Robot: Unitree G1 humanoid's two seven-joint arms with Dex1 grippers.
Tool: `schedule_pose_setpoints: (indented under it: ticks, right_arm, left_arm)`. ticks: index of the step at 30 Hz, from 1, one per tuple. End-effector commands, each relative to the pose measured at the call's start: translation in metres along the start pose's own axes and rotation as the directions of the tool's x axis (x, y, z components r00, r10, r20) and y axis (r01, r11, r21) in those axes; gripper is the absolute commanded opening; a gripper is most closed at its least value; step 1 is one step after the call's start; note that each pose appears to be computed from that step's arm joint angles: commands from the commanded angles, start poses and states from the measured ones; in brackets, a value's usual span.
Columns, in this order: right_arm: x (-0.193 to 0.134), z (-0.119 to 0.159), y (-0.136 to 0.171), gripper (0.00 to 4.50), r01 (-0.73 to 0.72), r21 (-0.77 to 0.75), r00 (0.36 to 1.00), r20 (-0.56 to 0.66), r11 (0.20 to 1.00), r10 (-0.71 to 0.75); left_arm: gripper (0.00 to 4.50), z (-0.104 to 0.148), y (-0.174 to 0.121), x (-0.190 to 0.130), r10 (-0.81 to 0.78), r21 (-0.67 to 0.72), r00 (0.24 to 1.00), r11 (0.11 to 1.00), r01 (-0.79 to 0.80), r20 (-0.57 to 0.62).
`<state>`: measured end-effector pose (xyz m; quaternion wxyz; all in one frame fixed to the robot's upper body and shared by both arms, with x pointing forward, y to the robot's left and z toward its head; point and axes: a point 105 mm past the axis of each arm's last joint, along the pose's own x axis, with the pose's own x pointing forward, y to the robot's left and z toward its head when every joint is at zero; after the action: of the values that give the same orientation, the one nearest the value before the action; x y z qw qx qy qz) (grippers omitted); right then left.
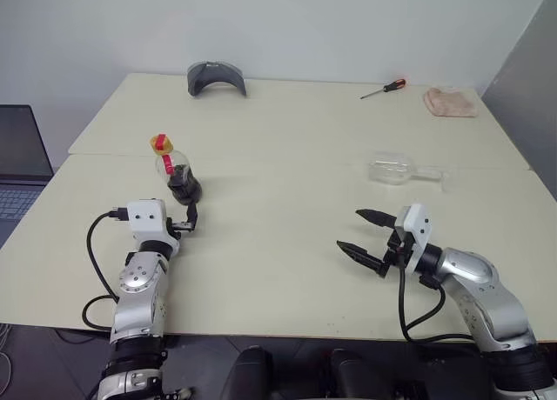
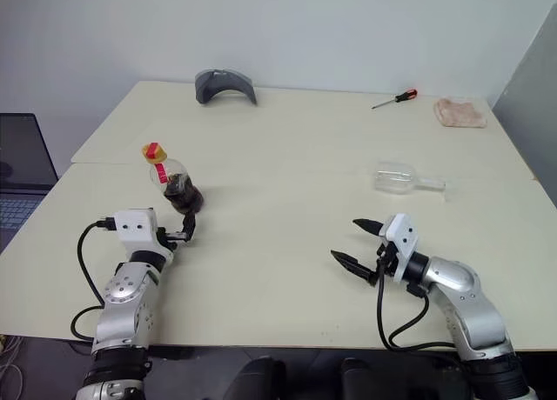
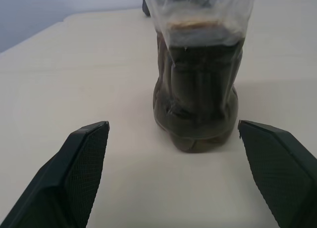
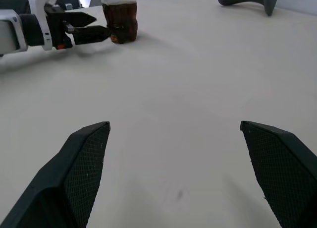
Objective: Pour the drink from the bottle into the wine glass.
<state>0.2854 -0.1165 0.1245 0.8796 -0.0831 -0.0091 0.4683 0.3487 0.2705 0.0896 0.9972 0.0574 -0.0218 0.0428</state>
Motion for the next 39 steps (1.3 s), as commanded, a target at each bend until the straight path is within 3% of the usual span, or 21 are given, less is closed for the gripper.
schedule_pose_setpoints:
  ticks: [1,11,27,30,37,39]
  right_arm:
    - [0.004,0.017,0.003,4.50,-0.022,-0.040,0.998,0.053,0.999,0.024]
    - [0.007,0.029,0.006,4.50,-0.023,-0.046,0.997,0.070,0.999,0.026]
    - [0.031,0.092,0.027,4.50,-0.175,-0.083,0.965,0.183,0.981,0.187]
    - [0.034,0.094,0.028,4.50,-0.181,-0.086,0.963,0.185,0.980,0.194]
    - [0.035,0.094,0.031,4.50,-0.183,-0.086,0.963,0.186,0.979,0.196]
    - [0.033,0.093,0.030,4.50,-0.174,-0.087,0.965,0.184,0.981,0.187]
  left_arm:
    - [4.45,0.011,-0.002,0.007,-0.036,0.012,0.998,0.999,0.035,0.042]
    - [4.45,0.027,0.001,0.026,-0.019,0.023,0.997,1.000,0.017,0.079]
    - [4.45,0.047,-0.009,0.052,-0.008,-0.008,0.996,1.000,0.009,0.088]
    - [3.85,0.050,-0.012,0.054,-0.009,-0.014,0.995,1.000,0.010,0.095]
    - [1.69,0.060,-0.016,0.056,-0.027,-0.011,0.992,1.000,0.029,0.123]
    - [1.55,0.068,-0.023,0.054,-0.071,-0.001,0.986,0.997,0.072,0.149]
